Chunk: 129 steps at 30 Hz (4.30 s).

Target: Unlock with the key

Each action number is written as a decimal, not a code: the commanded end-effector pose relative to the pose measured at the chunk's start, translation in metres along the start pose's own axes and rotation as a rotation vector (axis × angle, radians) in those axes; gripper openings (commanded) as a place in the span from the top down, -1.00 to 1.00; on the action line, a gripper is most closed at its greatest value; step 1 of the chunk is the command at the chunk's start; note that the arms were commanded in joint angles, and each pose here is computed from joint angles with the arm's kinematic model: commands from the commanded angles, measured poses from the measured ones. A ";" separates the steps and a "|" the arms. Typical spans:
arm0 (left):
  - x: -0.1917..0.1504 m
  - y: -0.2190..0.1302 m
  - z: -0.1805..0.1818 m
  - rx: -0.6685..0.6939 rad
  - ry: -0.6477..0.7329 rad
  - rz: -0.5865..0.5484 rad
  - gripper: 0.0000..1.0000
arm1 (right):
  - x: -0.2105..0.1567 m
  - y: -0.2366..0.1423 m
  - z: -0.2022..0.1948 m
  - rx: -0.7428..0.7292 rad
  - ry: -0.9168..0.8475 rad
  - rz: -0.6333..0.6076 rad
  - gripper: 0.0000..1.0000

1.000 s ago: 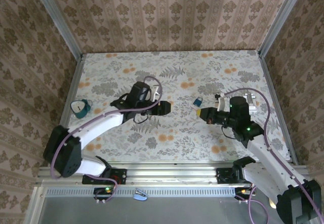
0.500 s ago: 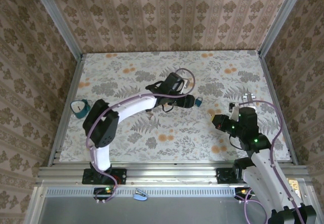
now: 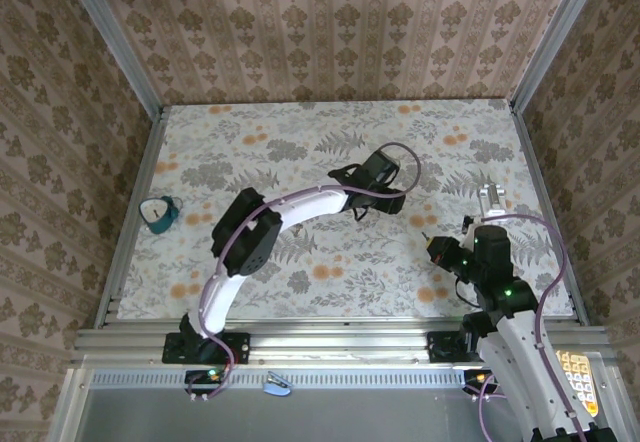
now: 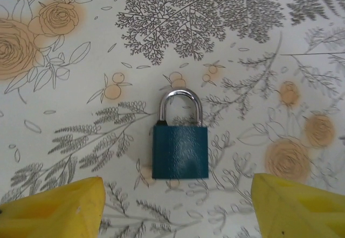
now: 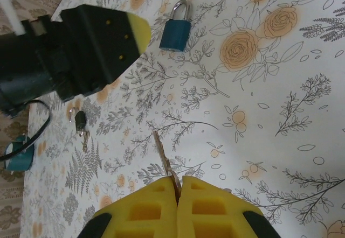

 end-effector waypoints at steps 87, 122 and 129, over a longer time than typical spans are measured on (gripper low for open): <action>-0.062 -0.054 0.108 0.184 -0.364 0.343 0.34 | -0.010 0.031 0.007 0.043 -0.041 0.074 1.00; -0.077 -0.167 0.138 0.038 -0.958 -0.064 0.37 | 0.002 0.064 0.099 0.279 -0.345 -0.010 1.00; -0.076 -0.168 0.136 0.027 -1.017 -0.079 0.37 | 0.004 0.066 0.112 0.329 -0.360 -0.071 1.00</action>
Point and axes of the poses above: each hand's point on the last joint's axis, 136 mm out from that joint toward the fingers, its own y axis out along the fingers, its own z axis along the line the jaws close on, x = y × z, the point moved 8 cm from there along -y, back along the fingers, and after that the axes turned 6 degrees about -y, right-handed, at the moved point
